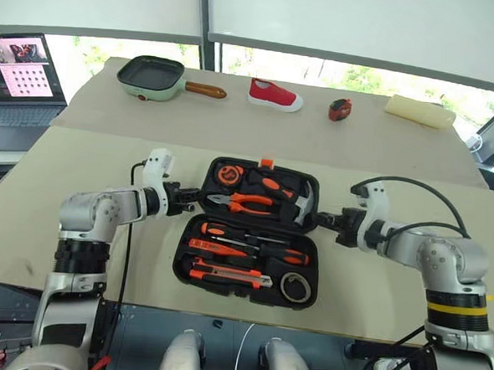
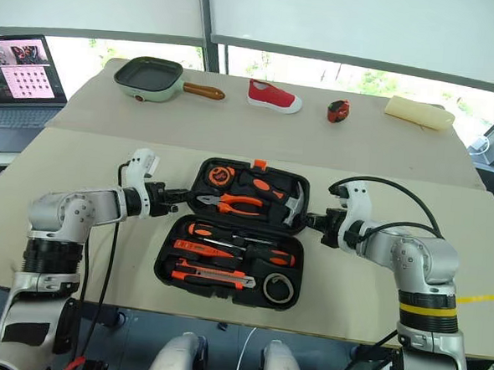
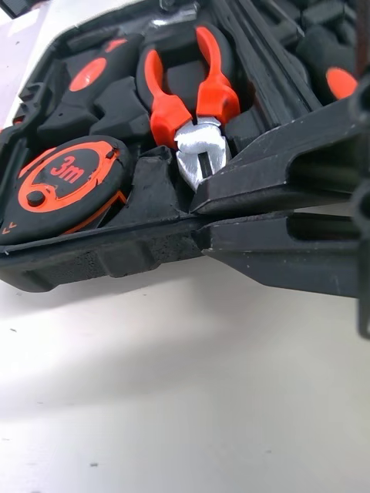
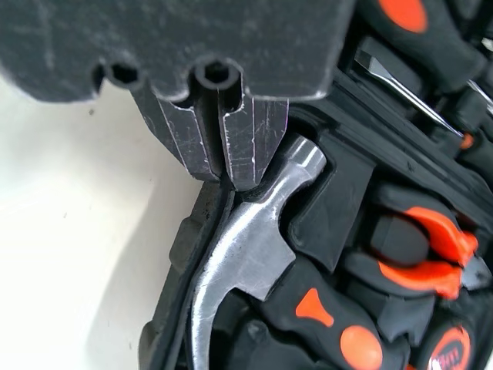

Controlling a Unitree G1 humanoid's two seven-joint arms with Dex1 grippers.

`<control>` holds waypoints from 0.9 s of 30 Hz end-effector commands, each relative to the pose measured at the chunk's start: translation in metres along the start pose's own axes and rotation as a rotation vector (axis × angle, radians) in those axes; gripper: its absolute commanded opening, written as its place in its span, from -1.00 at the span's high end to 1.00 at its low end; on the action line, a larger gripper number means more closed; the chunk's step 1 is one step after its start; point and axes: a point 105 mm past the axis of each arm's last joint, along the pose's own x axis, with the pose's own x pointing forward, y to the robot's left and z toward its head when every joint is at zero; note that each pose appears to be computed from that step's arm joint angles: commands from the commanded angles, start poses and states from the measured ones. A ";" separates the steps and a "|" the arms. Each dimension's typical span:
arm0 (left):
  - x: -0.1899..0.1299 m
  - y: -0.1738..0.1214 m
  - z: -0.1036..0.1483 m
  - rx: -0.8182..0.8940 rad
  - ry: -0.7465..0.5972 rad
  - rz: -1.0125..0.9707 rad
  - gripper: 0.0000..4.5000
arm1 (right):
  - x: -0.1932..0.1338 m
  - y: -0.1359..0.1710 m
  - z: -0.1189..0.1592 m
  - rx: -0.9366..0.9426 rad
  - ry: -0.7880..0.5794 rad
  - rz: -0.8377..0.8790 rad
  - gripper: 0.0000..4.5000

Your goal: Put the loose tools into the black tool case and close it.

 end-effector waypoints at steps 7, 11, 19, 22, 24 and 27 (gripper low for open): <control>-0.009 -0.028 0.032 0.342 -0.273 -0.074 0.96 | -0.018 0.016 0.043 -0.411 -0.297 0.005 1.00; -0.016 -0.027 0.019 0.448 -0.274 -0.056 0.96 | -0.024 0.026 0.029 -0.572 -0.327 0.043 1.00; -0.036 -0.020 -0.003 0.571 -0.324 0.047 0.96 | -0.039 0.036 -0.007 -0.781 -0.359 0.084 1.00; -0.043 -0.016 -0.006 0.582 -0.349 0.086 0.96 | -0.044 0.036 -0.008 -0.849 -0.385 0.067 1.00; -0.047 -0.012 -0.008 0.588 -0.359 0.113 0.96 | -0.046 0.035 -0.009 -0.894 -0.400 0.054 1.00; -0.053 -0.006 -0.010 0.587 -0.372 0.152 0.96 | -0.050 0.034 -0.014 -0.971 -0.412 0.038 1.00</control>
